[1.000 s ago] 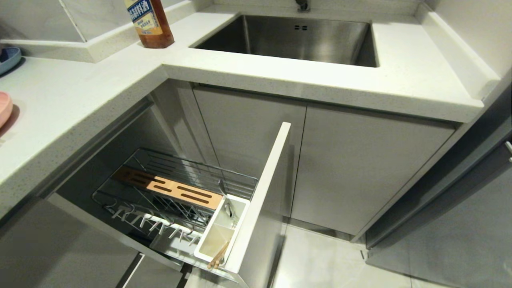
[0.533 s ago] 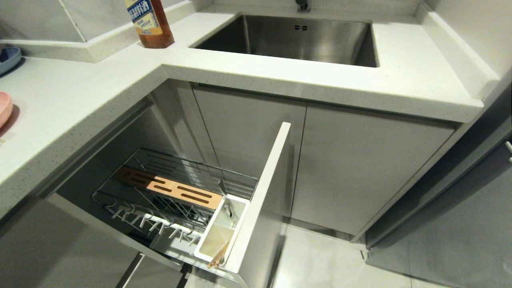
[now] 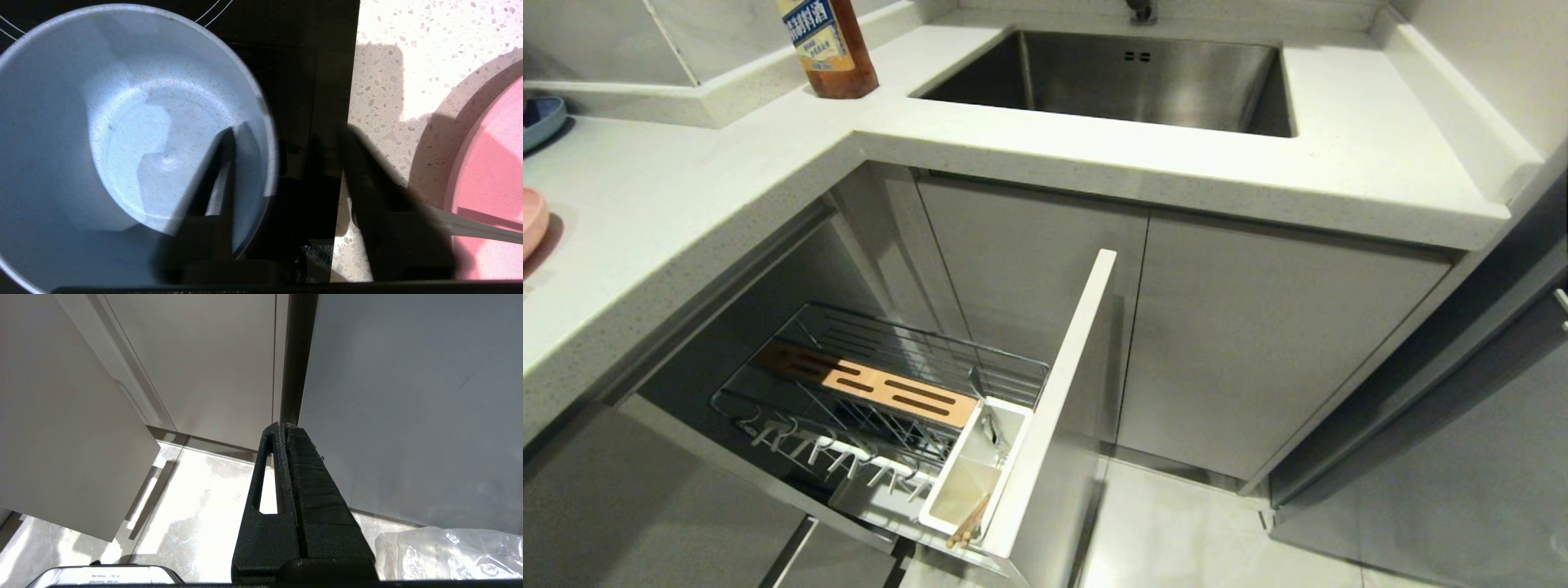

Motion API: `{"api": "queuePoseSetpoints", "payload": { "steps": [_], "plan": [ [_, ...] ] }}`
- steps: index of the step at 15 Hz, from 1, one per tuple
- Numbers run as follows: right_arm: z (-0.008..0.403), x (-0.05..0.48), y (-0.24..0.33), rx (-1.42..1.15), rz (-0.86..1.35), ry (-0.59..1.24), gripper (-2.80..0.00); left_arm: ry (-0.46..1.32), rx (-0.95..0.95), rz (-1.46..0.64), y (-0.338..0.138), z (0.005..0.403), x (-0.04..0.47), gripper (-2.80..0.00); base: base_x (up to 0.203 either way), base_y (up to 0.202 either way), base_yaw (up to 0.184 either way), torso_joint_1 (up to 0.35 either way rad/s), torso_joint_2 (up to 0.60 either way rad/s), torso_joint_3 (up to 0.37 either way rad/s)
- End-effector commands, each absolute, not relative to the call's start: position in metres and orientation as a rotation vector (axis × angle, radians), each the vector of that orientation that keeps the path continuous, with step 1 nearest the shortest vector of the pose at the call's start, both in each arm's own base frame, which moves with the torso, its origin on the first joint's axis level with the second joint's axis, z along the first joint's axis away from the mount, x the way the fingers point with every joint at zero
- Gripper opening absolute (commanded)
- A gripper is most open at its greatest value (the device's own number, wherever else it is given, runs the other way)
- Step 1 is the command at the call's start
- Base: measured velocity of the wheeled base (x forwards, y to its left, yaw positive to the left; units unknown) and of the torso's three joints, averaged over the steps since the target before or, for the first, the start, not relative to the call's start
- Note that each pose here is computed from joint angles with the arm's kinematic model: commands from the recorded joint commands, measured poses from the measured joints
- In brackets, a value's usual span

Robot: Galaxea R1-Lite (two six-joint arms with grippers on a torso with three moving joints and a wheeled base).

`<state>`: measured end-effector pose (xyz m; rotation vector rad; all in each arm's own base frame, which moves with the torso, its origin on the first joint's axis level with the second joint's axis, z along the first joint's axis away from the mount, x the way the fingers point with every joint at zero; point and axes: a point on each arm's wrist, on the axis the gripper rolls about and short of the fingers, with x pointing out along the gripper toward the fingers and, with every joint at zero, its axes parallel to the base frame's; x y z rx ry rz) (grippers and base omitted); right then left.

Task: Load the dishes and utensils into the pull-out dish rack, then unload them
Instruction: Pick up the bowl and place it in the cupboard

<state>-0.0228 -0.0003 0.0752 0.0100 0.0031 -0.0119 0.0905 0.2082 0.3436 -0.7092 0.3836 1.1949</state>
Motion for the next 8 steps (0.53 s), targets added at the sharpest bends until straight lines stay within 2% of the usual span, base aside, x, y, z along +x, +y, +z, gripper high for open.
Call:
{"api": "queuePoseSetpoints", "payload": {
  "steps": [1, 8],
  "plan": [
    [0.0747, -0.0227, -0.0003, 0.009, -0.012, 0.005, -2.80, 0.379, -0.709, 1.194, 0.2050, 0.3451, 0.0894, -2.80, 0.000, 0.000, 0.000, 0.000, 0.00, 0.000],
    [0.0747, -0.0227, -0.0003, 0.011, -0.012, 0.005, -2.80, 0.340, -0.685, 1.192, 0.1997, 0.3534, 0.0871, -2.80, 0.000, 0.000, 0.000, 0.000, 0.00, 0.000]
  ]
}}
